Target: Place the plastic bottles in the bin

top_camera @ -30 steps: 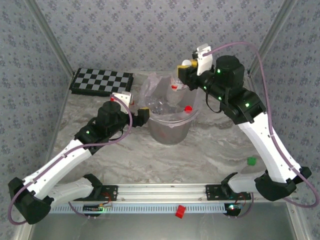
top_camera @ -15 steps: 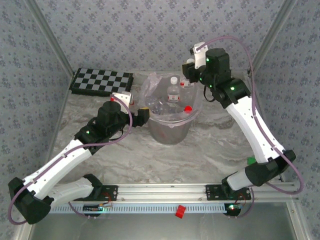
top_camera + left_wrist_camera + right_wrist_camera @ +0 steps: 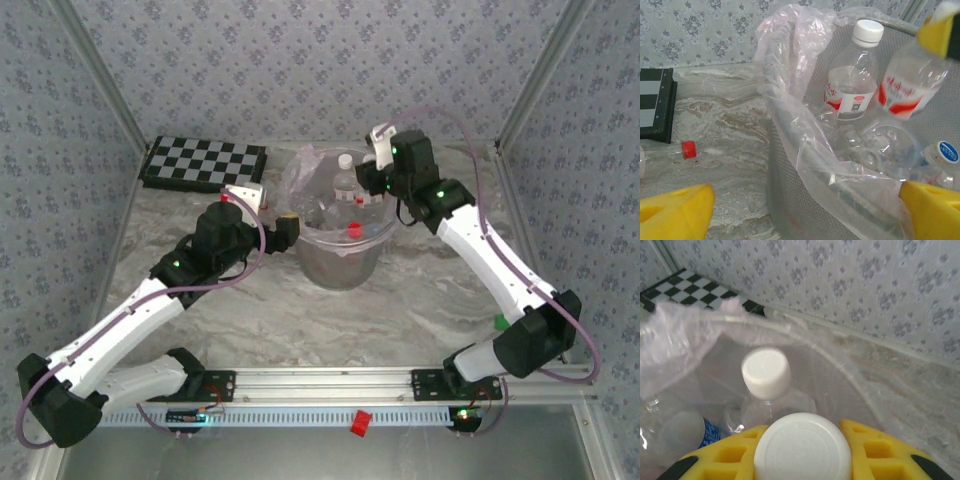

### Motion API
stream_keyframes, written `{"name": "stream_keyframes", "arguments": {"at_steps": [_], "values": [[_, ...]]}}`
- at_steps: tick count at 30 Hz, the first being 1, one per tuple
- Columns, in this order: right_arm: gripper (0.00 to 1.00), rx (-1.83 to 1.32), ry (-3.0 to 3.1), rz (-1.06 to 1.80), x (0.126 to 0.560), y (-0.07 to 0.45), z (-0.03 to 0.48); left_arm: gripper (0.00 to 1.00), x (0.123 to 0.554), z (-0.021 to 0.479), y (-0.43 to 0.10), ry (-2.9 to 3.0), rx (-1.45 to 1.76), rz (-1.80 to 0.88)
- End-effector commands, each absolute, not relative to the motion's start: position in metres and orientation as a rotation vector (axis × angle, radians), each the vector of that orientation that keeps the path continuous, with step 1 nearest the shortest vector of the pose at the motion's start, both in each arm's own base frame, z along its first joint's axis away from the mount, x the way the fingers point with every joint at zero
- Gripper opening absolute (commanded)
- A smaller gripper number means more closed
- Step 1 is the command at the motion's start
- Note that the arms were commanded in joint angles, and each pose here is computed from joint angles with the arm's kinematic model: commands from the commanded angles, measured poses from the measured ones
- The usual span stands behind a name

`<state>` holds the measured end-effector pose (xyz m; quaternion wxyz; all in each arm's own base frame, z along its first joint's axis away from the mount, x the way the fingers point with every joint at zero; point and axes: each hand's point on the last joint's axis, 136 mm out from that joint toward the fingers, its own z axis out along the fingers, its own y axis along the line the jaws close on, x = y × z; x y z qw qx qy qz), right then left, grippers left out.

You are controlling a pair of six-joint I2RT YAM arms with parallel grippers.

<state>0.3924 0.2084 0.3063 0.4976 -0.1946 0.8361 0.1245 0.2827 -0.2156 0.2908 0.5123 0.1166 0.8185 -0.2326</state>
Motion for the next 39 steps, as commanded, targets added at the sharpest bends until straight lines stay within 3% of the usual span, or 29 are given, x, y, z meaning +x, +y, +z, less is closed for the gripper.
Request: {"name": "stream_keyframes", "arguments": {"at_steps": [1, 5, 6, 11, 14, 16, 20, 27, 33, 39], "values": [[0.0, -0.451, 2.224, 0.432, 0.36, 0.222, 0.232, 0.94, 0.278, 0.263, -0.214, 2.068, 0.325, -0.52], [0.0, -0.42, 2.217, 0.453, 0.348, 0.216, 0.224, 0.94, 0.277, 0.264, -0.213, 2.066, 0.323, -0.52], [0.05, -0.423, 2.202, 0.45, 0.347, 0.214, 0.232, 0.94, 0.277, 0.265, -0.214, 2.065, 0.325, -0.522], [0.46, -0.421, 2.076, 0.433, 0.341, 0.205, 0.305, 0.94, 0.278, 0.268, -0.215, 2.06, 0.327, -0.523], [0.67, -0.419, 1.996, 0.421, 0.336, 0.197, 0.347, 0.94, 0.279, 0.271, -0.216, 2.054, 0.33, -0.525], [0.74, -0.418, 1.965, 0.412, 0.334, 0.192, 0.366, 0.94, 0.279, 0.273, -0.215, 2.049, 0.331, -0.525], [0.72, -0.418, 1.925, 0.388, 0.34, 0.189, 0.384, 0.94, 0.279, 0.273, -0.216, 2.05, 0.334, -0.524], [0.41, -0.414, 2.033, 0.317, 0.368, 0.192, 0.348, 0.94, 0.276, 0.283, -0.214, 2.04, 0.311, -0.548], [0.33, -0.374, 2.134, 0.349, 0.371, 0.193, 0.288, 0.94, 0.272, 0.299, -0.205, 2.002, 0.288, -0.543], [0.36, -0.355, 2.041, 0.408, 0.363, 0.193, 0.324, 0.96, 0.275, 0.32, -0.2, 1.973, 0.264, -0.532]]}}
